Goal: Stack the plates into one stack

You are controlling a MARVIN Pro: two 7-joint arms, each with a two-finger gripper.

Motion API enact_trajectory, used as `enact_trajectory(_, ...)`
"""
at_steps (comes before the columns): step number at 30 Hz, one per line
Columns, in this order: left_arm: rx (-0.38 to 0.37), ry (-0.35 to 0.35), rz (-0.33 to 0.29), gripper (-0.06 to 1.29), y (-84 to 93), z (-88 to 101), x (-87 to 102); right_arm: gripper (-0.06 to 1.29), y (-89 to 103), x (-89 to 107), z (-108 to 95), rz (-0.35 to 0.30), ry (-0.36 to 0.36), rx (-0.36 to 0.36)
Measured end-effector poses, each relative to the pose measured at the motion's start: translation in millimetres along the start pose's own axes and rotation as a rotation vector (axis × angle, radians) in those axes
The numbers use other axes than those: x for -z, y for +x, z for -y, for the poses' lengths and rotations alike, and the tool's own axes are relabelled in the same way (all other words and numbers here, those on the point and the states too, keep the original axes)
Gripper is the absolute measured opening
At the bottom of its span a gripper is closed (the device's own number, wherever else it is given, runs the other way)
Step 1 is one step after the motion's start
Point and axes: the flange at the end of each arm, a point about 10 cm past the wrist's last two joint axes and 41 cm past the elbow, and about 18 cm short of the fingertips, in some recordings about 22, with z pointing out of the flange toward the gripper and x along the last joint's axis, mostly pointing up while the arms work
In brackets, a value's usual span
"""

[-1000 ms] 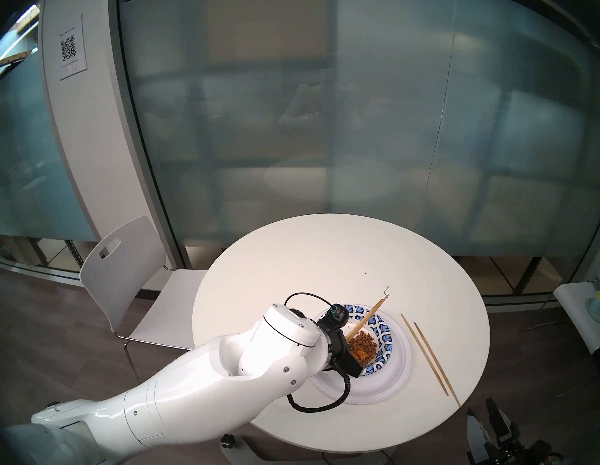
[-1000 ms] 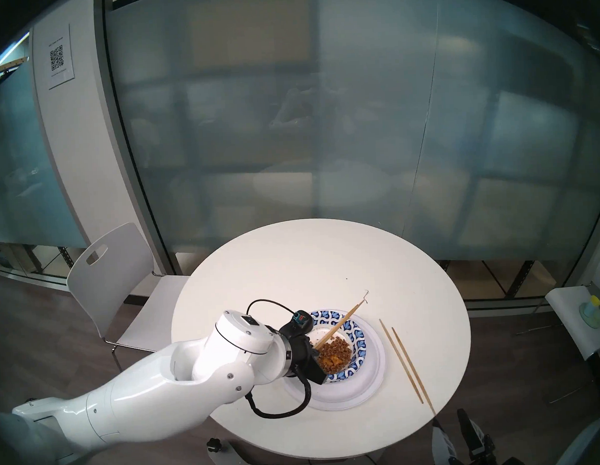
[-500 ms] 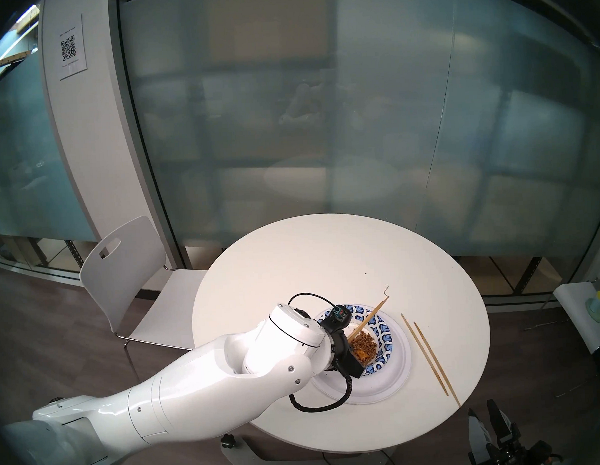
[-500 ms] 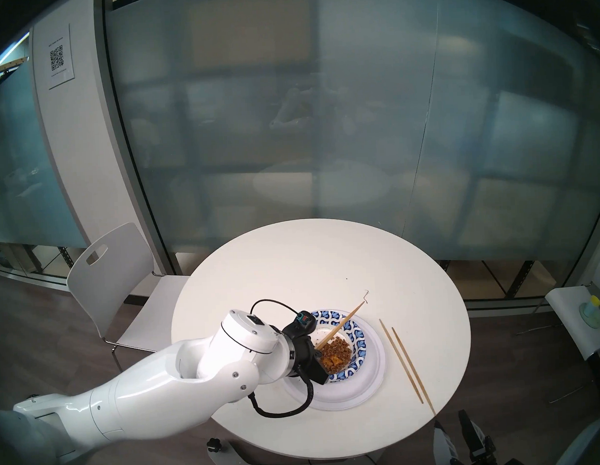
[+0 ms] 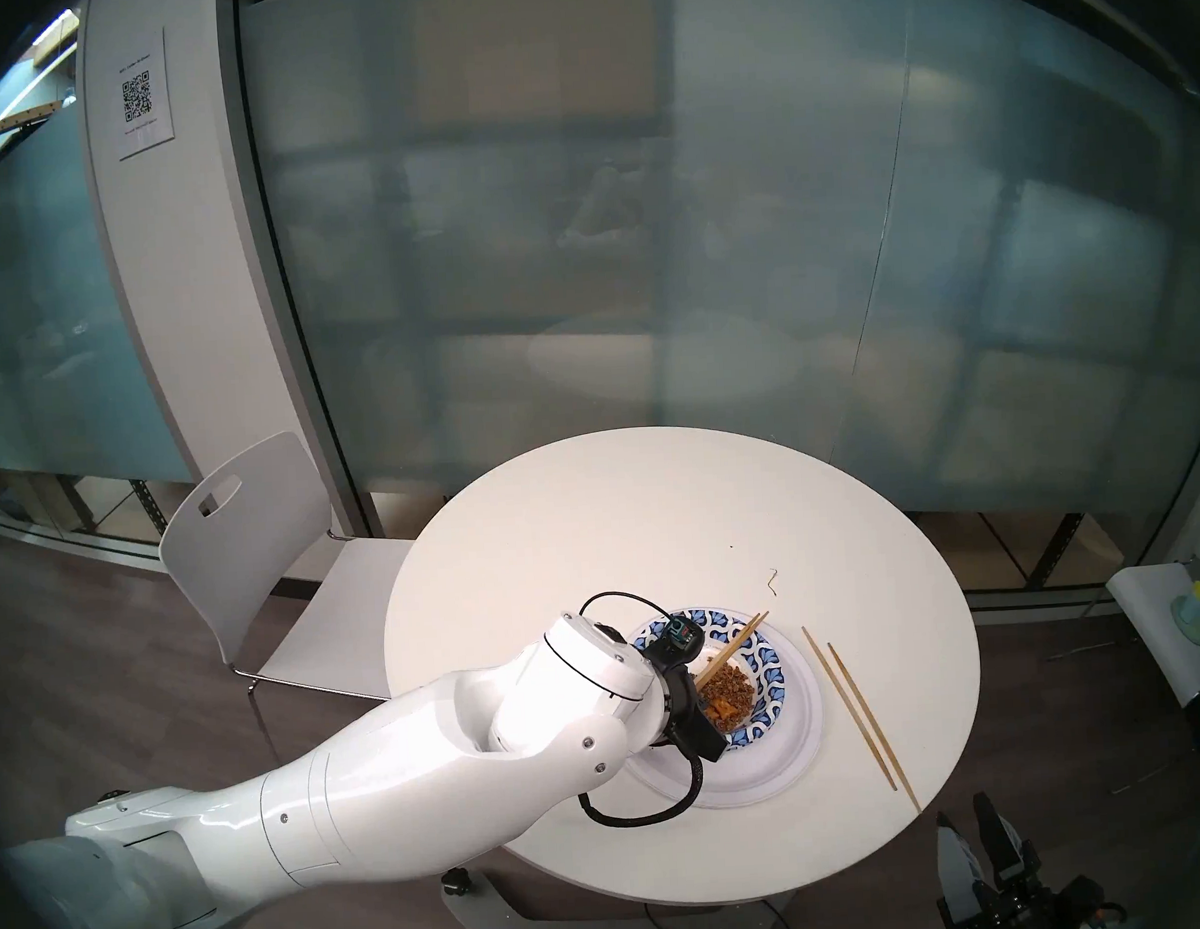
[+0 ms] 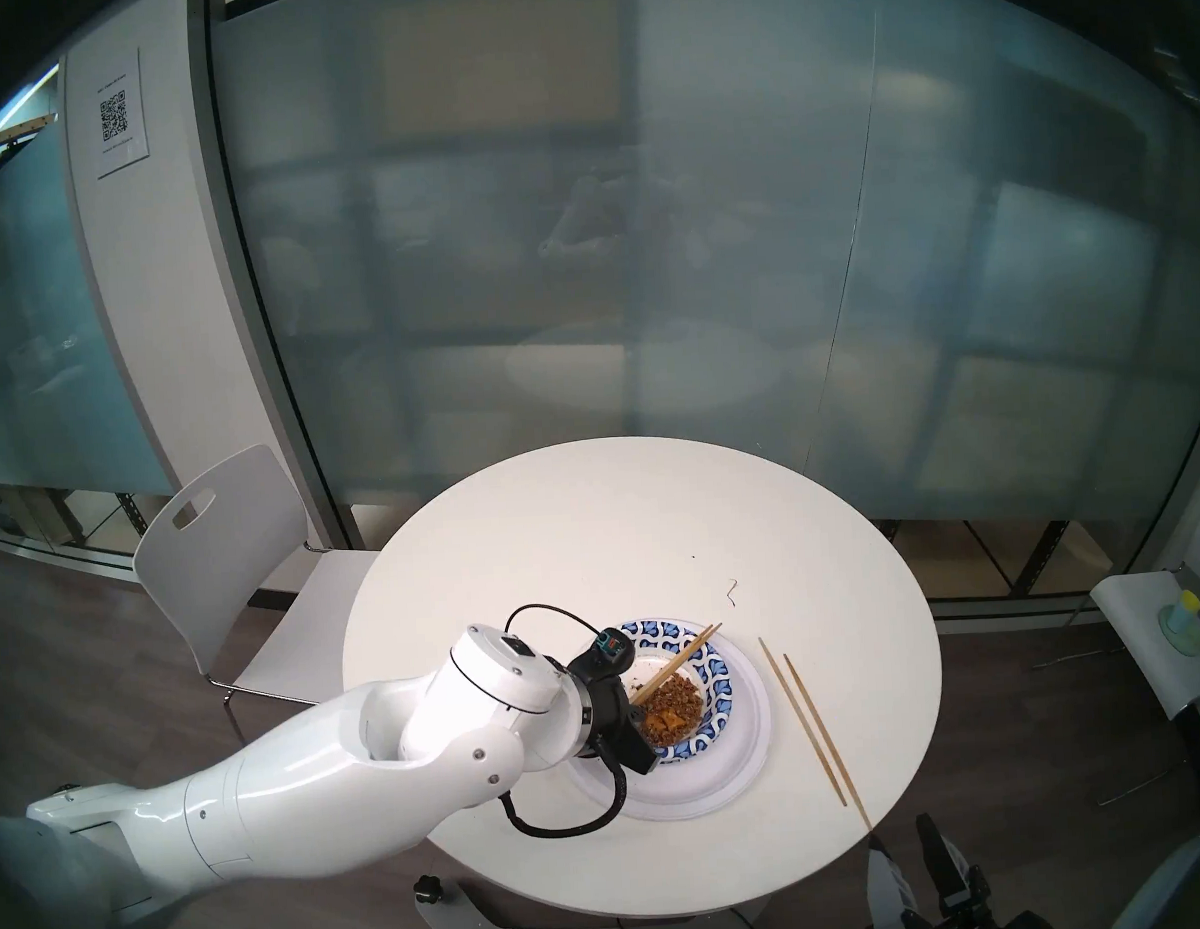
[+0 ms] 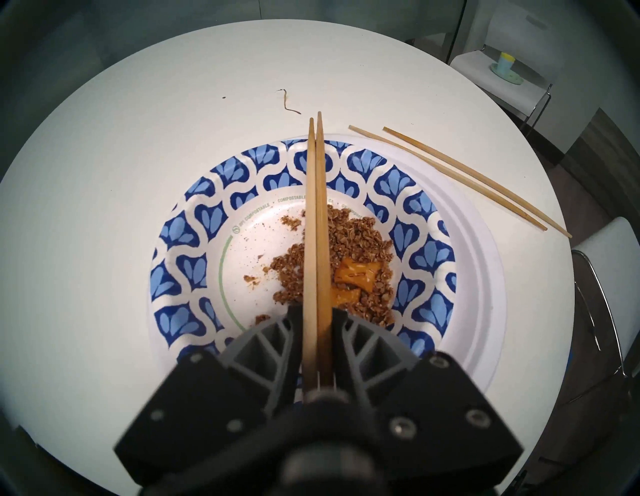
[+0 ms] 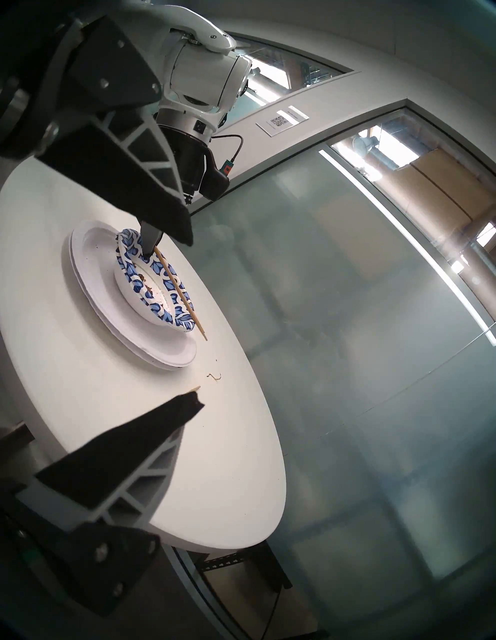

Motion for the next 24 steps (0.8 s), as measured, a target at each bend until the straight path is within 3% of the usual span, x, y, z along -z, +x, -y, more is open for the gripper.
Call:
enact_trajectory(4,-0.003,0.003,-0.002,0.33,0.2,0.0,-0.1,1.21,-0.2,0.1,-0.1,-0.001,0.000,-0.002)
enact_trajectory(7,-0.003,0.005,-0.004,0.65,0.7,0.5,0.1,1.21,-0.6,0.5,-0.1,-0.001,0.000,-0.003)
enact_trajectory(19,0.001,0.023,-0.011,0.65,3.4,3.6,1.5,1.21,-1.5,1.2,-0.3,-0.003,0.002,-0.006)
enact_trajectory(24,0.019,0.017,-0.022,0.74,8.3,6.6,5.5,1.21,-1.5,1.2,-0.5,-0.003,0.002,-0.006)
